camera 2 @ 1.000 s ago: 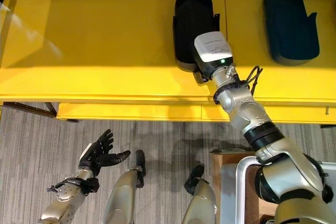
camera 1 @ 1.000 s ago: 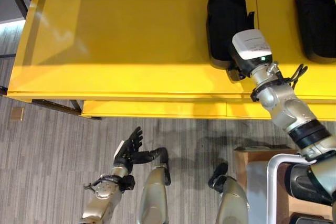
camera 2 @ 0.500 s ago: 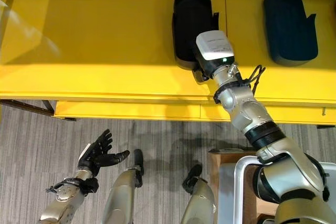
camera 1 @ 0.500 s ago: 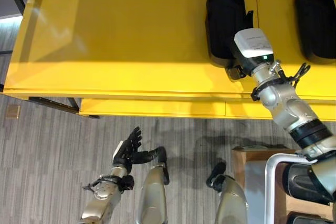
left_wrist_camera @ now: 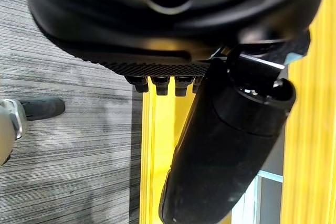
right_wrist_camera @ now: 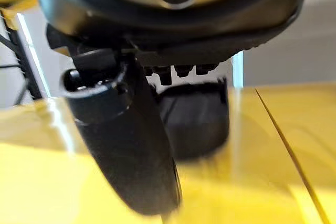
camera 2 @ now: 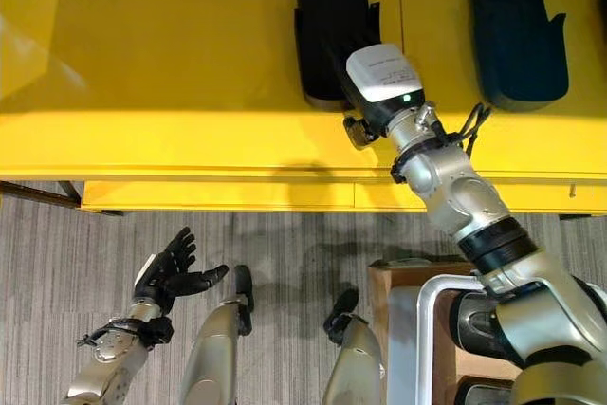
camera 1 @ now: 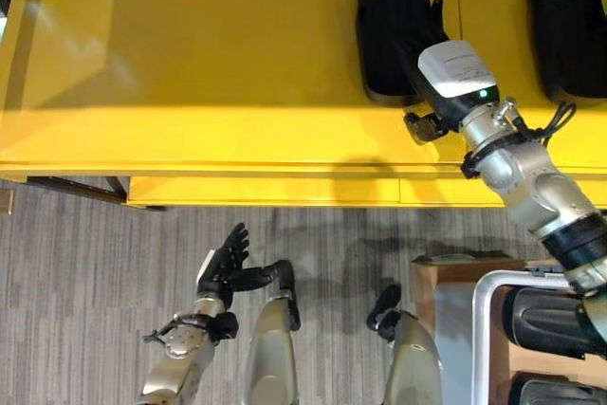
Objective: Move parts from the plastic box to the shelf.
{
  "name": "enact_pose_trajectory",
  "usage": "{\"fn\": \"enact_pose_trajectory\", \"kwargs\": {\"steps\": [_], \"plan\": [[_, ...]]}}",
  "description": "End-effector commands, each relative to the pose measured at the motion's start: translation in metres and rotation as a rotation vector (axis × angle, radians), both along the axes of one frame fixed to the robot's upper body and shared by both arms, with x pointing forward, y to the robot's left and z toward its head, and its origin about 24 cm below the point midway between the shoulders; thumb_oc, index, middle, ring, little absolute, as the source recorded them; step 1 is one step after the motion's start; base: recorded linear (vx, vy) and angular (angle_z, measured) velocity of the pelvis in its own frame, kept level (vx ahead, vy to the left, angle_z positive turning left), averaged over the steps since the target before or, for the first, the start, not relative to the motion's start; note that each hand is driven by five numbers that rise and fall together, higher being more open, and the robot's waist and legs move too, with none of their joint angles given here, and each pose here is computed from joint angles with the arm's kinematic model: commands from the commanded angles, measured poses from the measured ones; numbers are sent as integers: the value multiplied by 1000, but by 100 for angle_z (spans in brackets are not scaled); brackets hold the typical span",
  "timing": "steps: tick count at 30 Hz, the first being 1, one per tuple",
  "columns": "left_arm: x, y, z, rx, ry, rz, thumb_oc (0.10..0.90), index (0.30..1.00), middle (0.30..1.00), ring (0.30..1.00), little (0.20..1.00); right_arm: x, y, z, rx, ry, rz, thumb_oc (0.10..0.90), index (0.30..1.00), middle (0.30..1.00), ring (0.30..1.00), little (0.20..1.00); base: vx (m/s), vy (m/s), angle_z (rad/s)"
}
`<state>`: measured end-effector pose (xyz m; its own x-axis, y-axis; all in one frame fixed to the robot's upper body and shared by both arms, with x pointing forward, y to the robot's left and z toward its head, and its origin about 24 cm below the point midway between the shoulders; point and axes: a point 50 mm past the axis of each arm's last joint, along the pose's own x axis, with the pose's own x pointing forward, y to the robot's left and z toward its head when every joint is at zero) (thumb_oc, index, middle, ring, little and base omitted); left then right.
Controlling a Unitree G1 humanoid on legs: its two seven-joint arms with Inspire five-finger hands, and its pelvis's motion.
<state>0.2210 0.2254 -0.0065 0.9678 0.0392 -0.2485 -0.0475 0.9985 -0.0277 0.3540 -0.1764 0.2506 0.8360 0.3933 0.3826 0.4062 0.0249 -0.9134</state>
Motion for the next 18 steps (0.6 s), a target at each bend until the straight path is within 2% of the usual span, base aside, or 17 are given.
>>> {"fn": "enact_pose_trajectory", "kwargs": {"steps": [1, 7, 12, 15, 18], "plan": [[-3, 10, 26, 15, -140, 13, 900, 1000, 1000, 1000, 1000, -22, 10, 57, 11, -219, 100, 900, 1000, 1000, 1000, 1000, 4, -3, -3], [-4, 12, 28, 23, -143, 22, 900, 1000, 1000, 1000, 1000, -35, 16, 65, -34, -252, 150, 900, 1000, 1000, 1000, 1000, 0, -3, -4], [-6, 17, 28, 39, -140, 50, 900, 1000, 1000, 1000, 1000, -73, 26, 86, -111, -424, 246, 900, 1000, 1000, 1000, 1000, 2, -1, -1], [-7, 20, 27, 45, -134, 62, 900, 1000, 1000, 1000, 1000, -93, 31, 93, -85, -521, 320, 900, 1000, 1000, 1000, 1000, 6, -18, -8], [-8, 22, 25, 55, -126, 72, 900, 1000, 1000, 1000, 1000, -103, 27, 85, -34, -520, 347, 900, 1000, 1000, 1000, 1000, 3, -37, -6]]}}
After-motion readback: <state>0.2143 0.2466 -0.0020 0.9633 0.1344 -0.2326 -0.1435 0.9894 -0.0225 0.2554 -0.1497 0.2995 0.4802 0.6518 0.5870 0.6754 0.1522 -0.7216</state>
